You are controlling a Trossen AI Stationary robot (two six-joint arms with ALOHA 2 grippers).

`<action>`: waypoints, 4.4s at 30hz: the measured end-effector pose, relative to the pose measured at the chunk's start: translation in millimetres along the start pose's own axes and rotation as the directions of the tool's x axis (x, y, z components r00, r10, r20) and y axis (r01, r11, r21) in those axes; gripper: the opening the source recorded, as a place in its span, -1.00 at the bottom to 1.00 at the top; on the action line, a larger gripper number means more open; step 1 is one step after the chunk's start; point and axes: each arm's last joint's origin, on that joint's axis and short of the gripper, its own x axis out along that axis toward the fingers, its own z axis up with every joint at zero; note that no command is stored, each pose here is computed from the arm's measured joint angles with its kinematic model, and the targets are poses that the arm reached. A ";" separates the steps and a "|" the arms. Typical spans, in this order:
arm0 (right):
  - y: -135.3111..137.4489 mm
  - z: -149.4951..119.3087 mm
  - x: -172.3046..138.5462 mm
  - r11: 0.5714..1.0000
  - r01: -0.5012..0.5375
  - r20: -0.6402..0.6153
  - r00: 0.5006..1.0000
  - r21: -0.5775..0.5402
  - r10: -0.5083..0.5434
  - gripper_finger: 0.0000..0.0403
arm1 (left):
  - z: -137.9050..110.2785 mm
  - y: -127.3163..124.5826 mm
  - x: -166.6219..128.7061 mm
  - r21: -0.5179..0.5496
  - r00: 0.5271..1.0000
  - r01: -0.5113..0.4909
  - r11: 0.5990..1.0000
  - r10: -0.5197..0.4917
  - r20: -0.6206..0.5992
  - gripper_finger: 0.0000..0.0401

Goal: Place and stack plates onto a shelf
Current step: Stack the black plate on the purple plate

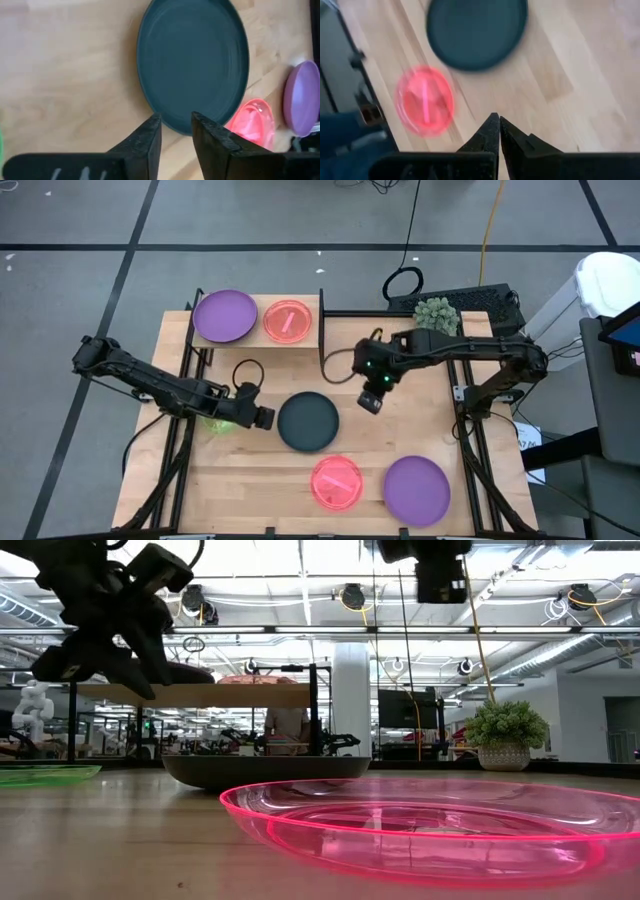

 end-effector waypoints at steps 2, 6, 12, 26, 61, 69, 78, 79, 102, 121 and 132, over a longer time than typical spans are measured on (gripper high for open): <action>4.5 -7.6 1.5 1.000 0.018 -0.045 0.999 -0.009 -0.019 -1.00 | 0.1 0.0 0.1 -0.029 1.000 0.000 1.000 -0.001 -0.017 -0.41; 18.5 -20.4 5.0 0.996 0.063 -0.066 0.996 -0.055 -0.067 -1.00 | -0.3 0.0 0.1 -0.075 1.000 -0.001 0.997 -0.001 -0.026 -0.35; 36.7 -33.2 8.8 0.983 0.132 -0.018 0.991 -0.125 -0.135 -1.00 | -0.5 -0.1 0.8 -0.173 1.000 -0.003 0.985 -0.001 -0.026 -0.17; 53.9 -58.1 -13.8 0.965 0.195 0.137 0.976 -0.178 -0.172 -1.00 | -7.9 1.0 36.8 -0.244 0.996 -0.090 0.966 0.087 -0.024 0.02; 56.0 -71.4 -41.2 0.955 0.253 0.330 0.924 -0.153 -0.192 -1.00 | -8.0 0.9 78.1 -0.244 0.991 -0.077 0.967 0.102 0.092 -0.92; 59.2 -74.8 -40.8 0.959 0.240 0.324 0.928 -0.150 -0.181 -1.00 | -7.1 -3.0 77.9 -0.258 0.991 -0.033 0.966 0.065 0.116 -0.95; 63.4 -80.5 -40.2 0.961 0.230 0.315 0.933 -0.156 -0.172 -1.00 | -7.4 -10.7 70.8 -0.239 0.989 0.042 0.970 -0.006 0.149 -0.96; 63.5 -80.6 -40.2 0.961 0.230 0.314 0.934 -0.157 -0.172 -1.00 | -7.8 -11.5 69.5 -0.235 0.989 0.049 0.971 -0.014 0.148 -0.96; 61.5 -78.4 -41.2 0.948 0.291 0.372 0.901 -0.132 -0.224 -1.00 | 13.4 -31.6 -22.9 -0.084 0.889 0.376 0.923 -0.333 0.315 -0.96; 62.6 -79.5 -40.5 0.980 0.197 0.333 0.924 0.008 -0.189 -1.00 | 68.5 -19.1 -103.8 0.052 0.808 0.324 0.945 -0.305 0.504 -0.96; 58.2 -73.7 -41.2 0.979 0.198 0.348 0.915 0.054 -0.204 -1.00 | 97.4 -9.4 -154.6 0.027 0.825 0.026 0.999 -0.037 0.564 -0.96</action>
